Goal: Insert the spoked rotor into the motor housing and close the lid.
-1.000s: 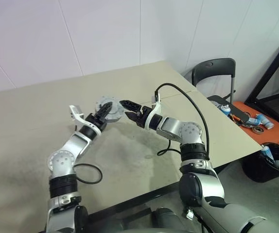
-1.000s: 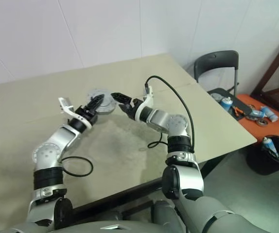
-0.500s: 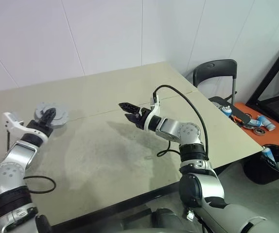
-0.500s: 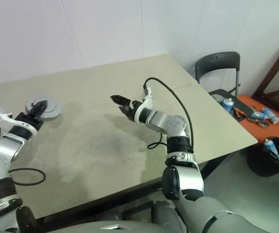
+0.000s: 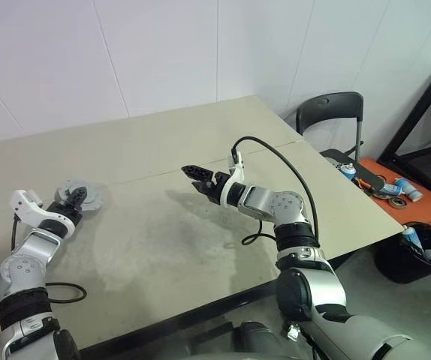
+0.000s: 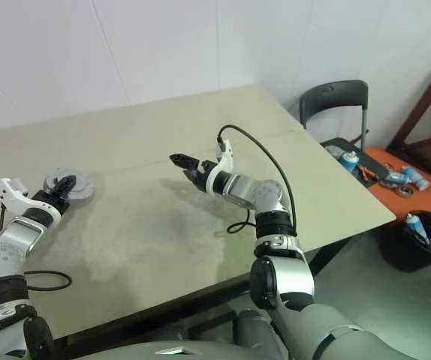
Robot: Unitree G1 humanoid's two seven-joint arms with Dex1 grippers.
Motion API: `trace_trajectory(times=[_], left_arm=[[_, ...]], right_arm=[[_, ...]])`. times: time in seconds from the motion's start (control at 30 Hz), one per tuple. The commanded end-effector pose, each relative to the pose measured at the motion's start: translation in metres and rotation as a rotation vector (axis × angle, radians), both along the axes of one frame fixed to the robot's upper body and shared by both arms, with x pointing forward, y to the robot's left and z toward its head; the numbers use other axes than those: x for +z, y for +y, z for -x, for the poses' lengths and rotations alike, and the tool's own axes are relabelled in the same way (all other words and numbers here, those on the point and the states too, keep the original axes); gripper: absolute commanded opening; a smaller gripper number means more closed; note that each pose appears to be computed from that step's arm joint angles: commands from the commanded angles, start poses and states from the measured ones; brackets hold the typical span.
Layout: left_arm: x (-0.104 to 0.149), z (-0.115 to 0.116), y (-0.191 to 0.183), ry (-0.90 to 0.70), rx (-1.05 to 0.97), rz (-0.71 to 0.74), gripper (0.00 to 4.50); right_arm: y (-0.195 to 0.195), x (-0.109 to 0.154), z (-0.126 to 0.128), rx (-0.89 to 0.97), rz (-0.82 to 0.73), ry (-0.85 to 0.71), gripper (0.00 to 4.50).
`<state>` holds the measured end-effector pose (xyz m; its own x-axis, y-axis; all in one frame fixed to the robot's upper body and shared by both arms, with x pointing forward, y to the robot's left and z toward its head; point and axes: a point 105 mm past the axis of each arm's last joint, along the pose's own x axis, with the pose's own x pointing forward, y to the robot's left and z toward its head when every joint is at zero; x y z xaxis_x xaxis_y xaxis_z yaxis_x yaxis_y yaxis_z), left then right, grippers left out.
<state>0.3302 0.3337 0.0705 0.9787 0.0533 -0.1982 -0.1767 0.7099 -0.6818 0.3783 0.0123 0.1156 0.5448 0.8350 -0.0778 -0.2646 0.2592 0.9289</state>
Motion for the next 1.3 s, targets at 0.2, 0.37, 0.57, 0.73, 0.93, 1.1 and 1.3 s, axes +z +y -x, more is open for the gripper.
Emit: trace_trajectory(times=[0.2, 0.37, 0.57, 0.73, 0.93, 1.1, 1.3], left_arm=[[-0.005, 0.007, 0.02, 0.05, 0.064, -0.093, 2.15], [-0.011, 0.011, 0.024, 0.054, 0.056, -0.087, 3.8], [0.008, 0.022, 0.039, 0.002, 0.054, -0.104, 3.8], [0.027, 0.043, 0.063, -0.022, 0.033, -0.163, 3.8], [0.055, 0.072, 0.131, -0.01, 0.177, -0.317, 3.8], [0.096, 0.065, 0.141, -0.095, 0.161, -0.394, 3.8], [0.124, 0.029, 0.045, -0.224, -0.297, -0.457, 3.8]], right_arm=[[0.003, 0.011, -0.002, 0.005, -0.006, -0.038, 3.97], [0.004, 0.011, -0.001, 0.01, -0.004, -0.039, 4.0], [0.003, 0.012, 0.0, 0.013, -0.008, -0.044, 4.0], [0.005, 0.012, 0.0, 0.015, -0.012, -0.049, 4.0], [0.006, 0.016, -0.001, 0.017, -0.031, -0.066, 4.0], [0.0, 0.021, -0.001, 0.031, -0.012, -0.108, 4.0], [-0.022, 0.047, -0.001, 0.105, 0.072, -0.311, 4.0]])
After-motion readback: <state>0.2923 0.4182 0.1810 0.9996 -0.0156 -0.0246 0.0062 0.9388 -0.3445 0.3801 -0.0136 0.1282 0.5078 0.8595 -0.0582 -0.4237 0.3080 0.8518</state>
